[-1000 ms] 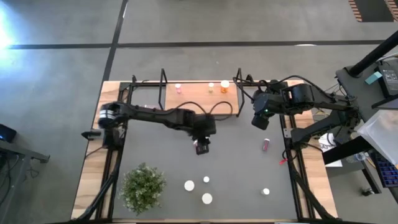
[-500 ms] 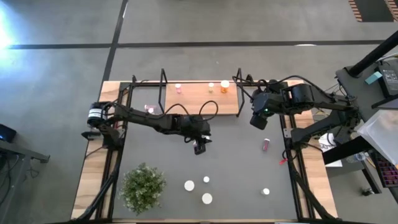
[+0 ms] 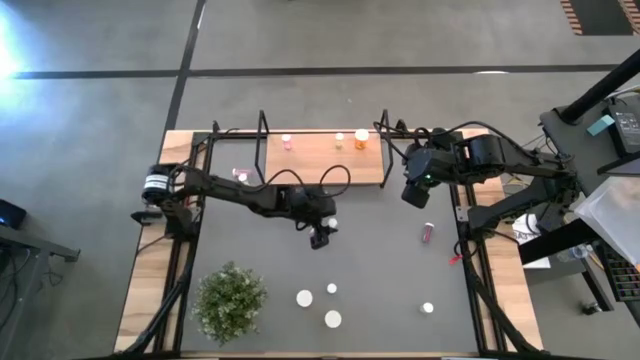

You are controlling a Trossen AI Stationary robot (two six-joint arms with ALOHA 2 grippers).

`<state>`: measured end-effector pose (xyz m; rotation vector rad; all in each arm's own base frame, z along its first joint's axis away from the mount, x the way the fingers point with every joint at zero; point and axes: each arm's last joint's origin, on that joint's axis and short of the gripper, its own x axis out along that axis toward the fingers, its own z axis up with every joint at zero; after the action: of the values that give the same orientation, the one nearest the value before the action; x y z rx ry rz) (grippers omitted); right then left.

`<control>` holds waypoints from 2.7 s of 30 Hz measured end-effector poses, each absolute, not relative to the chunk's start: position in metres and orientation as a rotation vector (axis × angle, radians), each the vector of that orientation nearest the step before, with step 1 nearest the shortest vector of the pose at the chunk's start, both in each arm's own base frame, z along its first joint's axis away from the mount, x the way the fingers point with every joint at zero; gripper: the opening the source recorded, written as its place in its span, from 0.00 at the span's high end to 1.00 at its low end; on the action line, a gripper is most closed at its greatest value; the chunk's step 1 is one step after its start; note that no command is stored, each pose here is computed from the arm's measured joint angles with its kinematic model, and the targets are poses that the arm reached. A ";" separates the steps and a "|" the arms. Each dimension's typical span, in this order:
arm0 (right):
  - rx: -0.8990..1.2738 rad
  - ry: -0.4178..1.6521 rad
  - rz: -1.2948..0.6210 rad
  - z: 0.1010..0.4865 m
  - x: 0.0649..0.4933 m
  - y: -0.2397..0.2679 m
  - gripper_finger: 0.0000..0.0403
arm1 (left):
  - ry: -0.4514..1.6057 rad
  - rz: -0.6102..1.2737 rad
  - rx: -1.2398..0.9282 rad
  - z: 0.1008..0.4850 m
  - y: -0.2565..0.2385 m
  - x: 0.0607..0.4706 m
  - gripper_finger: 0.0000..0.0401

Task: Pick and place medicine bottles onto shelf by color
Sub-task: Put the top right blue pill bottle on the shelf

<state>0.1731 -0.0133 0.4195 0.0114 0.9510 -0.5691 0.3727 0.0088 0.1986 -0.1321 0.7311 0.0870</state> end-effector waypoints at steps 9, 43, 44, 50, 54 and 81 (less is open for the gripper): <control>0.018 0.927 -0.568 0.421 0.175 -0.013 0.46 | 0.751 0.126 -0.047 0.186 0.011 0.368 0.38; 0.024 0.908 -0.567 0.422 0.177 -0.013 0.46 | 0.753 0.138 -0.074 0.164 0.012 0.379 0.62; 0.024 0.908 -0.567 0.422 0.177 -0.013 0.46 | 0.751 0.138 -0.074 0.164 0.012 0.379 0.64; 0.024 0.906 -0.567 0.422 0.177 -0.013 0.46 | 0.730 0.151 -0.113 0.168 0.012 0.382 0.72; 0.024 0.905 -0.567 0.422 0.177 -0.013 0.46 | 0.696 0.154 -0.126 0.178 0.012 0.386 0.73; 0.025 0.905 -0.567 0.422 0.177 -0.013 0.46 | 0.678 0.376 -0.111 0.233 0.120 0.390 0.73</control>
<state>0.1771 -0.0133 0.4218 0.0247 0.9045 -0.5669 0.3900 0.1197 0.2330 -0.1105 0.6777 0.3755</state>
